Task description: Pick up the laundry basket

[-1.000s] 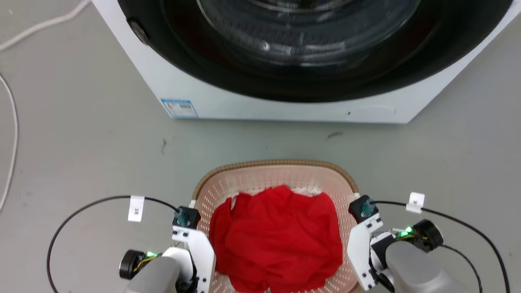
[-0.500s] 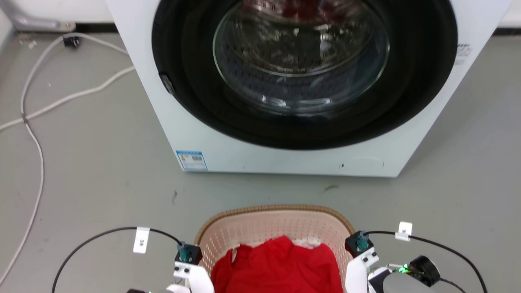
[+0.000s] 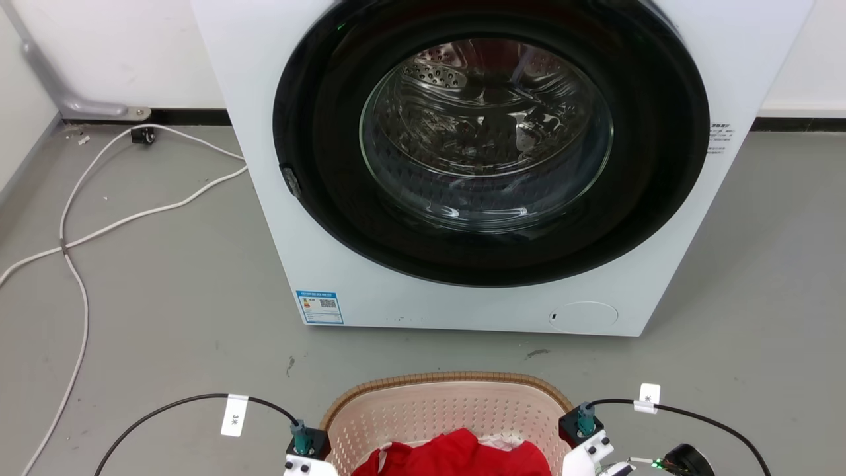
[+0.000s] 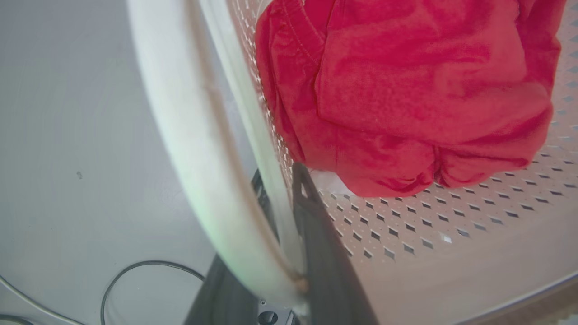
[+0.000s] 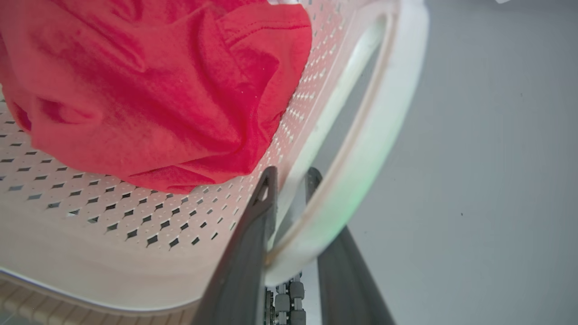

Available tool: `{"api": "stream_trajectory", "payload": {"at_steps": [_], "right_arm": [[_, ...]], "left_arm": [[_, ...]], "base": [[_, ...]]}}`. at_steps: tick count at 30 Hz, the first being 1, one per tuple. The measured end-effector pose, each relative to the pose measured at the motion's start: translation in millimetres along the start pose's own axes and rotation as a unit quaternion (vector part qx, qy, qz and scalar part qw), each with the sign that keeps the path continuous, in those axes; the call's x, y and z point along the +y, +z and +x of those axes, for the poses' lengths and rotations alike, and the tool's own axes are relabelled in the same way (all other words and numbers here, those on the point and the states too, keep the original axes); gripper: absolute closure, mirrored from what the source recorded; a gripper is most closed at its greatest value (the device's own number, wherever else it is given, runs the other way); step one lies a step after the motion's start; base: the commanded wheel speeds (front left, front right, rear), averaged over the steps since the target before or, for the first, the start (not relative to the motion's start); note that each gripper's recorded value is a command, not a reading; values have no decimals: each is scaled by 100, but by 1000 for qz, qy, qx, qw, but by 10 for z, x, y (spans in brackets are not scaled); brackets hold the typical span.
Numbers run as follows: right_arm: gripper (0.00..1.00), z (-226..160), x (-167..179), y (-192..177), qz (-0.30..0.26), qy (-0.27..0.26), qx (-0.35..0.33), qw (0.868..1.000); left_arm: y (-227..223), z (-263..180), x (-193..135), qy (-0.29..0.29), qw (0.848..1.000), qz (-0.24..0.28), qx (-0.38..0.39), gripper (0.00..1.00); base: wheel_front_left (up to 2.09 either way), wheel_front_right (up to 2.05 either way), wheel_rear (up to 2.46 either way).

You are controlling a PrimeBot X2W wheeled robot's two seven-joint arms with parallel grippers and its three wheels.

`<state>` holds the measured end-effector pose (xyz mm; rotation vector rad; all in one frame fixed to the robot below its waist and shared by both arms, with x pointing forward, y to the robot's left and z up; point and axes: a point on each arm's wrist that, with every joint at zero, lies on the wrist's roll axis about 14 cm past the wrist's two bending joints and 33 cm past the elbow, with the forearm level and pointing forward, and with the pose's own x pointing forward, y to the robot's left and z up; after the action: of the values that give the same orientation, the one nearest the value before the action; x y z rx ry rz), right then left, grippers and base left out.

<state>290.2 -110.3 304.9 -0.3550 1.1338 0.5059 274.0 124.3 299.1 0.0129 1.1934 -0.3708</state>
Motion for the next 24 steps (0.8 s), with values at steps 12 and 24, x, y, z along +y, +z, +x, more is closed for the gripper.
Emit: {"api": "stream_trajectory", "payload": {"at_steps": [12,24], "right_arm": [[100,-25,-3,-73,-1,4,9,1000],[100,-33,-8,-61,-3,5,3,1000]], "left_arm": [[-49,14,-62,-8,1000,9,10,100],[-20,11,-54,-7,1000,12,6,100]], "base": [[0,0,0],[0,0,0]]}}
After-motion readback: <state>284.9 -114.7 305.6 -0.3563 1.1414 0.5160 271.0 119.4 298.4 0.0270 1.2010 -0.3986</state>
